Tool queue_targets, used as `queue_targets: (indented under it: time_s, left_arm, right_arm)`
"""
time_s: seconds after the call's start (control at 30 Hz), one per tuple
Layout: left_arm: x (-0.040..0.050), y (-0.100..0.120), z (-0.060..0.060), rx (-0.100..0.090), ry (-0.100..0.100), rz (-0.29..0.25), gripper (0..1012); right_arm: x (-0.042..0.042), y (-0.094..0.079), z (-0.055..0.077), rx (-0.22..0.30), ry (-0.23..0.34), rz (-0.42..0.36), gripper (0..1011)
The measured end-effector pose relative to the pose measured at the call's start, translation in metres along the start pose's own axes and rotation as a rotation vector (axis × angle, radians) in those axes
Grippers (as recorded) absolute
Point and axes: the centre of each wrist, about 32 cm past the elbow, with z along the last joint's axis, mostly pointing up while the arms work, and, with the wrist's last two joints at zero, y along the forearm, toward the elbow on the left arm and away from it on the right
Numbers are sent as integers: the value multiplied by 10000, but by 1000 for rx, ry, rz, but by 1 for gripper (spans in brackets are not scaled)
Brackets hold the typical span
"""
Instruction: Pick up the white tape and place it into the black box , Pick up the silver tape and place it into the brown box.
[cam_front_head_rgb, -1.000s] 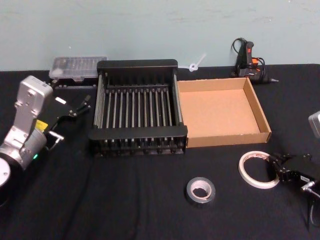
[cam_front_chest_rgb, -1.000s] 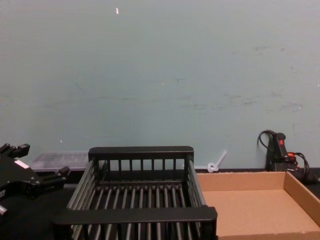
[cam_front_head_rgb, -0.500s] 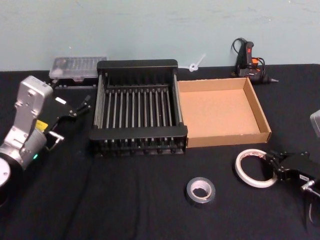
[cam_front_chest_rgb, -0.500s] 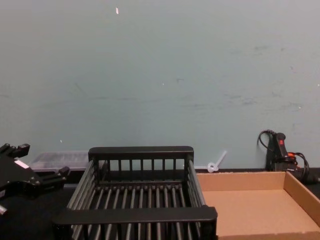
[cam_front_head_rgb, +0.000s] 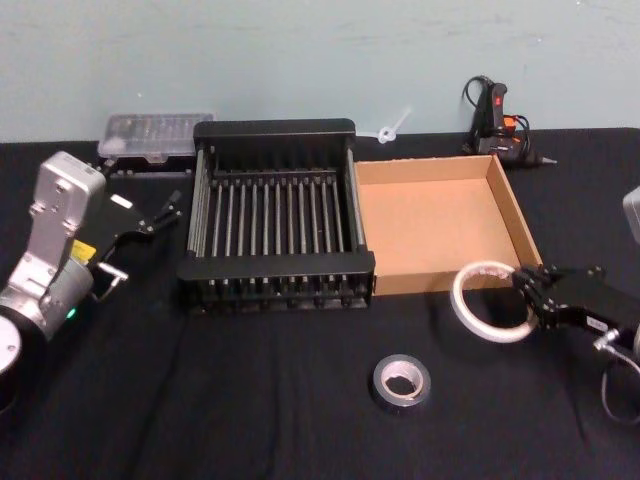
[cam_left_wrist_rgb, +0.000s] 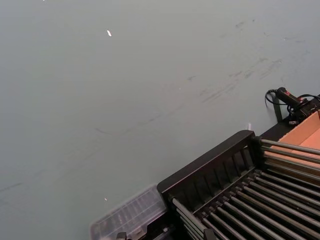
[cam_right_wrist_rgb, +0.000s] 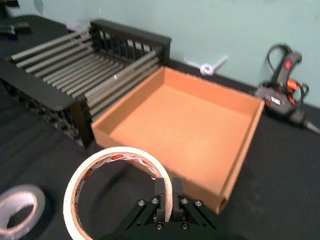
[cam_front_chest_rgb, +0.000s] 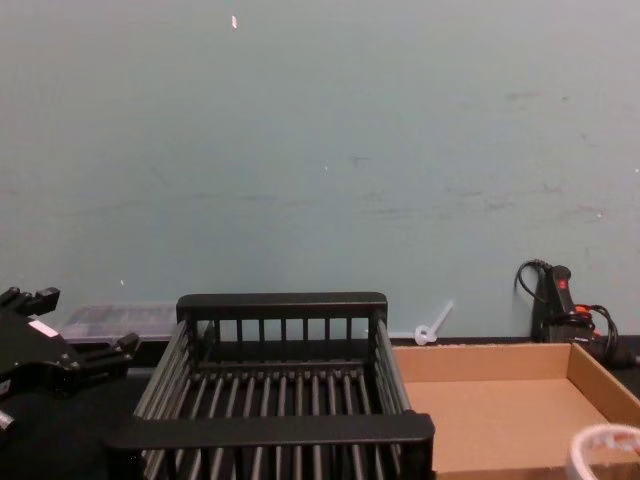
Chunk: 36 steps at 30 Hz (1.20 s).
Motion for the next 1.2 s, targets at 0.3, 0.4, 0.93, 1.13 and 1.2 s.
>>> queue_targets:
  time_s: [0.3,0.4,0.93,1.13,1.2]
  left_arm:
    - [0,0,0,0,0,0,1001]
    - [0,0,0,0,0,0,1002]
    - [1,0,0,0,0,0,1001]
    - [0,0,0,0,0,0,1001]
    - [0,0,0,0,0,0,1001]
  right_arm:
    - [19,181,174,69,-36,14,87]
    - [32,259,231,90,-46,18,87]
    - [109,791,521,160,-105,44,87]
    - [113,988,623,171,-129,76,87]
    - [112,1058,655,175,-137,86,87]
